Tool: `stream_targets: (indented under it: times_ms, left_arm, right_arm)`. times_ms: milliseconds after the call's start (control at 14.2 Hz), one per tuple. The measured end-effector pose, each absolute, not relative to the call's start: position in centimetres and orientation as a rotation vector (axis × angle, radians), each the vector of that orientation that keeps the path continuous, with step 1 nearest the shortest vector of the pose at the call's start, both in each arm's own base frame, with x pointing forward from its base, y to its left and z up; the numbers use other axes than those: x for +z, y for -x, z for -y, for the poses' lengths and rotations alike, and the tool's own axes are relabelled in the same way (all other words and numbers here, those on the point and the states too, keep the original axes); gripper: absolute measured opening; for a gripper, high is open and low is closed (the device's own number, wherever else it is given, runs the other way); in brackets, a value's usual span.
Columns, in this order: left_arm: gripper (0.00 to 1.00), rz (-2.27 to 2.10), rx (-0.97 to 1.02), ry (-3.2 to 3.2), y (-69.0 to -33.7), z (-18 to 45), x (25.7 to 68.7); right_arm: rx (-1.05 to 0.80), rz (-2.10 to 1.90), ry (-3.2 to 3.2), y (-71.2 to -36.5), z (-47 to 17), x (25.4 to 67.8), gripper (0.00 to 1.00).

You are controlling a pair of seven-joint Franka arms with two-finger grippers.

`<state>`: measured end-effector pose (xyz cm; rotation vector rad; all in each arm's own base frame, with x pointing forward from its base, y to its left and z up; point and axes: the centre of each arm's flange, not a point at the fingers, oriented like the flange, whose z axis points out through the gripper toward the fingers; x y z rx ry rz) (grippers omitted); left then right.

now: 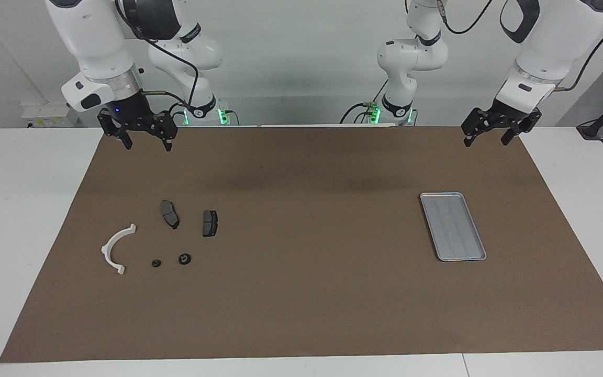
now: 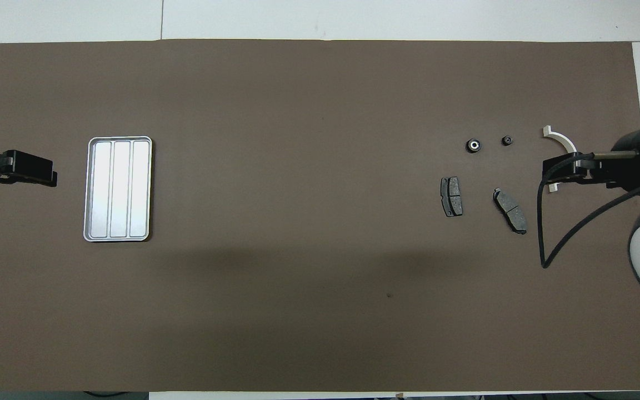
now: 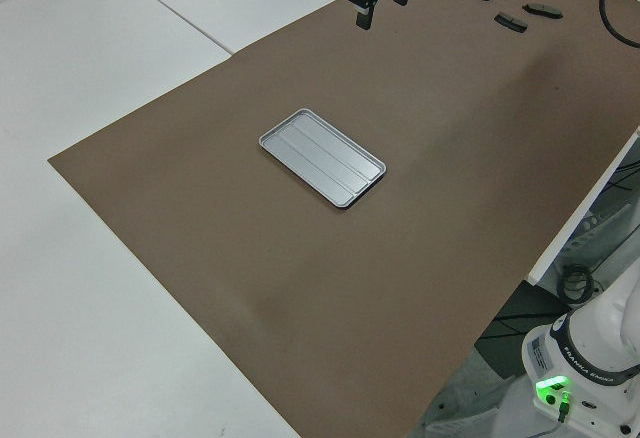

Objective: Pick bearing gear from pile to tray
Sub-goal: 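Reach the right gripper down and grasp the dark bearing gear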

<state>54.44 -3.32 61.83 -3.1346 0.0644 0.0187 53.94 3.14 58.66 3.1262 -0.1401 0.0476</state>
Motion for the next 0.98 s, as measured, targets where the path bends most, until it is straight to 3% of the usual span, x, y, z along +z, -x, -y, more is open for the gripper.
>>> stream_targets:
  times_ms: [702, 983]
  left_arm:
    - [1.00, -0.064, 0.019, 3.135, -54.4, 3.3, 61.8]
    - [1.00, -0.064, 0.019, 3.135, -54.4, 3.3, 61.8]
  right_arm:
    - [0.082, 0.442, -3.119, -62.1, -3.7, 39.9, 1.00]
    - [0.088, 0.616, -3.093, -63.8, -3.9, 35.0, 1.00]
